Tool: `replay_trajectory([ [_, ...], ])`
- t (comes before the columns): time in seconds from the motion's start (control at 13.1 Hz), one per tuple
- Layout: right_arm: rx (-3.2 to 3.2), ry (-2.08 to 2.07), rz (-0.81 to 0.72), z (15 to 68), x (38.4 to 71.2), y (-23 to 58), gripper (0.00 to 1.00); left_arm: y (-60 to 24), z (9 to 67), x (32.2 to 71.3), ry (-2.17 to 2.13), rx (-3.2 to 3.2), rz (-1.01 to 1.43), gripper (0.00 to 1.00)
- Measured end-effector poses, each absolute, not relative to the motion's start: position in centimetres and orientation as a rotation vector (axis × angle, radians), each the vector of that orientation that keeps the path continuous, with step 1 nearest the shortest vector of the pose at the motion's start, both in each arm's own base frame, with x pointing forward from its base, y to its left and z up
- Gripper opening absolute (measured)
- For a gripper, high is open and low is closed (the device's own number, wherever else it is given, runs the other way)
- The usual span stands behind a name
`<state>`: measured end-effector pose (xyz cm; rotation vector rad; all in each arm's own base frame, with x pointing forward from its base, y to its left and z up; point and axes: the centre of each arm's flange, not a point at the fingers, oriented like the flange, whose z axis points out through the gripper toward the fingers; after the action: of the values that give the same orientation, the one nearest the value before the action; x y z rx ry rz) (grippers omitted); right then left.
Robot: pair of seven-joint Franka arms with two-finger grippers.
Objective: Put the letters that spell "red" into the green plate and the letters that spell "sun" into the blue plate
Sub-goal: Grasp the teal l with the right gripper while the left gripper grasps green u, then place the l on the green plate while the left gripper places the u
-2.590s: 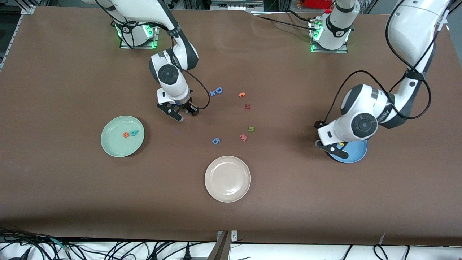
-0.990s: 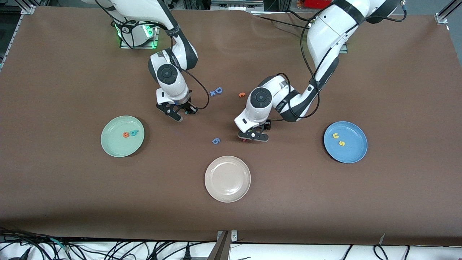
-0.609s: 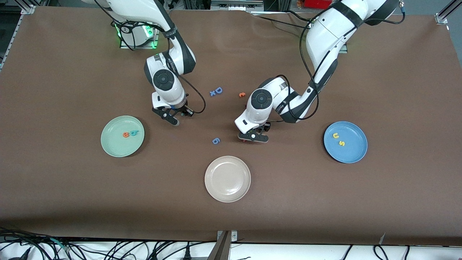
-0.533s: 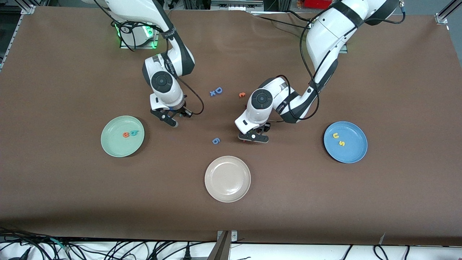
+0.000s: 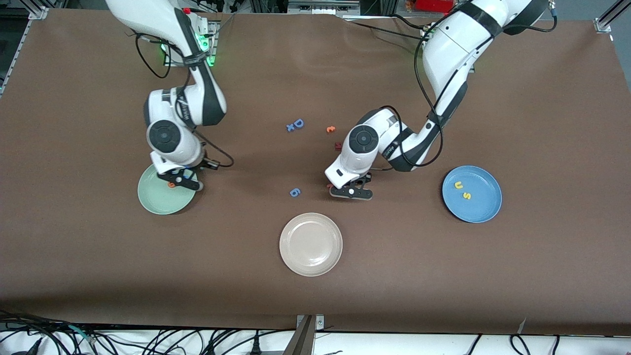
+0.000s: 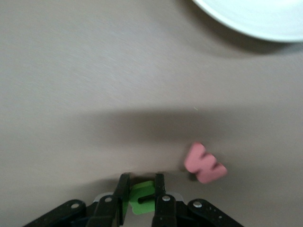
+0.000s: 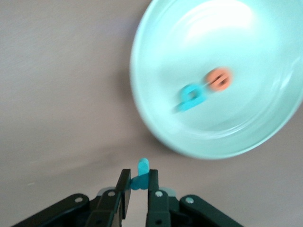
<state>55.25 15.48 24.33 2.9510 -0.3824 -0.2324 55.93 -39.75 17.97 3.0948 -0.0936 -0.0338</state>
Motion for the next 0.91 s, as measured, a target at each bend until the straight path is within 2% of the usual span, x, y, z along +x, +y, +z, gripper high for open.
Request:
replay_trajectory([
  [0.53, 2.966, -0.084, -0.246, 26.8, 57.5, 2.9, 0.19, -33.4, 24.5, 59.5, -0.127, 3.158, -0.133, 0.26],
  [0.61, 2.969, -0.07, -0.245, 26.9, 57.8, 1.9, 0.26, -32.2, 24.9, 60.0, -0.148, 3.162, -0.151, 0.26],
  [0.91, 2.971, -0.055, -0.208, 27.8, 58.8, 1.8, 0.7, -23.7, 24.8, 62.2, -0.335, 3.173, -0.335, 0.26],
])
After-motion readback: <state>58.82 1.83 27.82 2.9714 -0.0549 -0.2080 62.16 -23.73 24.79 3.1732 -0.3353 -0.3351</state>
